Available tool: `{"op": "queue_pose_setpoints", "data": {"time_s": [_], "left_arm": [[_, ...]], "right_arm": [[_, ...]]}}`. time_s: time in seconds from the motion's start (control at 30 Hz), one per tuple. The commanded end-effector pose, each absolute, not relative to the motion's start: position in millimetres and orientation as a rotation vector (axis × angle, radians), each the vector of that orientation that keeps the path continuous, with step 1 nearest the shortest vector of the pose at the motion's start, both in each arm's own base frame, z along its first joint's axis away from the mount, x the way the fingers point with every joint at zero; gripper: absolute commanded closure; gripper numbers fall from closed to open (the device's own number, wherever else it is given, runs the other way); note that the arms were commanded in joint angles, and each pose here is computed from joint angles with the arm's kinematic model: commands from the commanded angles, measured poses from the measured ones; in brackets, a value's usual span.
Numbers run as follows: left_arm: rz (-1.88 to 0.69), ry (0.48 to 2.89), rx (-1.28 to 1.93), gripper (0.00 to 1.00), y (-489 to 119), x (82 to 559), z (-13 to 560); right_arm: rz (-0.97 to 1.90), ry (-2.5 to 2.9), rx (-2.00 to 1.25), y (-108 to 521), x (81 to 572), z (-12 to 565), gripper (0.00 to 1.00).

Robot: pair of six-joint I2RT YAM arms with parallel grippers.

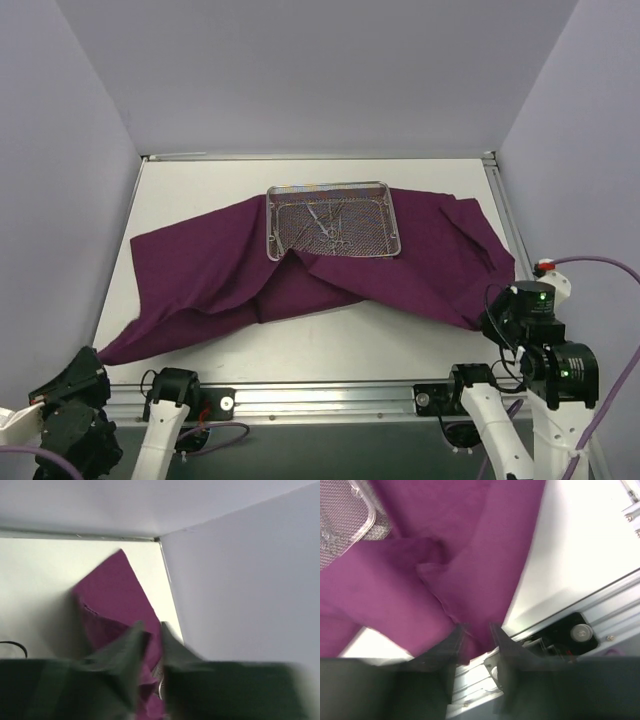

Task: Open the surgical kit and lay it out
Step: Open the surgical kit at the center of the board.

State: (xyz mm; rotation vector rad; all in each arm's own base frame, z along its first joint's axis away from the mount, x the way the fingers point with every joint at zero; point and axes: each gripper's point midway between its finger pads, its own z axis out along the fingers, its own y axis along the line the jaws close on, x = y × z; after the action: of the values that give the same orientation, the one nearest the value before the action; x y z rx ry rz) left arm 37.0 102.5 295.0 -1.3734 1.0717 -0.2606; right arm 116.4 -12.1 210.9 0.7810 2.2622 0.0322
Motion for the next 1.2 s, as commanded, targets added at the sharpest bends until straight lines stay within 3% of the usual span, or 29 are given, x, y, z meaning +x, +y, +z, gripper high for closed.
{"op": "queue_pose_setpoints", "data": {"time_s": [0.0,0.03,0.1,0.13,0.3,0.4,0.53,0.57,0.6,0.63,0.7,0.83,1.0,1.17], "left_arm": [[-0.201,1.149,-1.462,0.59,120,13,245],[-0.225,1.166,-1.443,0.32,121,16,246],[-0.253,1.148,-1.439,0.27,123,14,250],[-0.258,1.145,-1.439,0.18,124,15,252],[-0.155,1.332,-1.328,0.18,107,48,277],[-0.139,1.488,-1.156,0.40,77,99,299],[-0.140,1.659,-0.893,0.61,30,176,335],[-0.075,1.739,-0.810,0.69,18,207,335],[-0.058,1.772,-0.769,0.91,11,223,339],[-0.061,1.773,-0.740,0.97,6,236,354],[0.050,1.889,-0.658,0.98,-3,283,340],[-0.056,2.022,-0.744,0.98,28,357,306],[-0.217,2.199,-0.880,0.98,54,439,234],[-0.344,2.370,-0.962,0.98,57,471,166]], "right_arm": [[0.067,2.285,0.697,-5,107,222,0.55],[0.070,2.302,0.664,-4,108,223,0.50],[0.080,2.309,0.651,-2,110,226,0.44],[0.084,2.304,0.655,-2,111,229,0.43],[-0.002,2.314,0.634,-12,130,239,0.40],[-0.016,2.357,0.600,-10,166,237,0.49],[0.094,2.281,0.560,4,241,259,0.58],[0.105,2.261,0.553,5,258,267,0.61],[0.100,2.281,0.558,6,286,259,0.68],[0.103,2.283,0.554,6,301,258,0.70],[0.098,2.298,0.543,7,344,251,0.70],[0.067,2.301,0.548,2,410,234,0.64],[0.025,2.380,0.624,-5,476,176,0.89],[-0.052,2.363,0.762,-52,515,149,0.91]]}}
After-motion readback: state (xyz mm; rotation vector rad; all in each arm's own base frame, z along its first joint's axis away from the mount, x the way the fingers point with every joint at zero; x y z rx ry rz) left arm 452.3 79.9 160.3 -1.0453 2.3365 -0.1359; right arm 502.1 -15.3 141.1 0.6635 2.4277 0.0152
